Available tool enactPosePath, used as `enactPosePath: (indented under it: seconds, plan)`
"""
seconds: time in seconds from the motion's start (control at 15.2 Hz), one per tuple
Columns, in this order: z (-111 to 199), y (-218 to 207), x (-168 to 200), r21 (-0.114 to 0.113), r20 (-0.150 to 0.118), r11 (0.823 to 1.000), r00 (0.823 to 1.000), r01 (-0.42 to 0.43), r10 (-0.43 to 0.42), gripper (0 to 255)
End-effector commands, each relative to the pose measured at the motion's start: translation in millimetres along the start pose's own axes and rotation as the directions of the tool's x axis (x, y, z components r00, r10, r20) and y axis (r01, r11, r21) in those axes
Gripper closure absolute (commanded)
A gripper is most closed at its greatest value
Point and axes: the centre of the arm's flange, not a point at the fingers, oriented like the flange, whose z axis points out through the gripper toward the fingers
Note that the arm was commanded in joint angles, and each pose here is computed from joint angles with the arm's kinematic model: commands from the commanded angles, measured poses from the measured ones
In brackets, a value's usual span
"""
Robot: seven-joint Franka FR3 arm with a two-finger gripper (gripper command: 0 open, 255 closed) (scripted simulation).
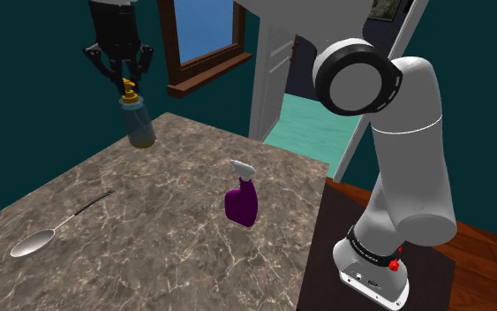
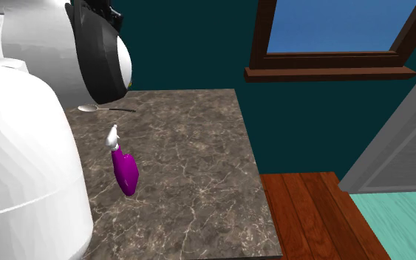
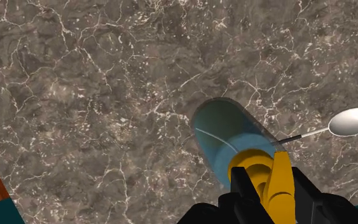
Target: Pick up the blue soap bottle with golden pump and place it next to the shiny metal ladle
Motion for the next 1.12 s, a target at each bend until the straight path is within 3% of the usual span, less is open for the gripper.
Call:
enactPosePath:
  seconds: [0.0, 1.06]
  plan:
    - [9, -1, 1, 0.000, -0.001, 1.000, 1.000, -0.001, 0.001, 255]
    - [94, 4, 0, 0.000, -0.001, 1.000, 1.000, -0.001, 0.001, 255]
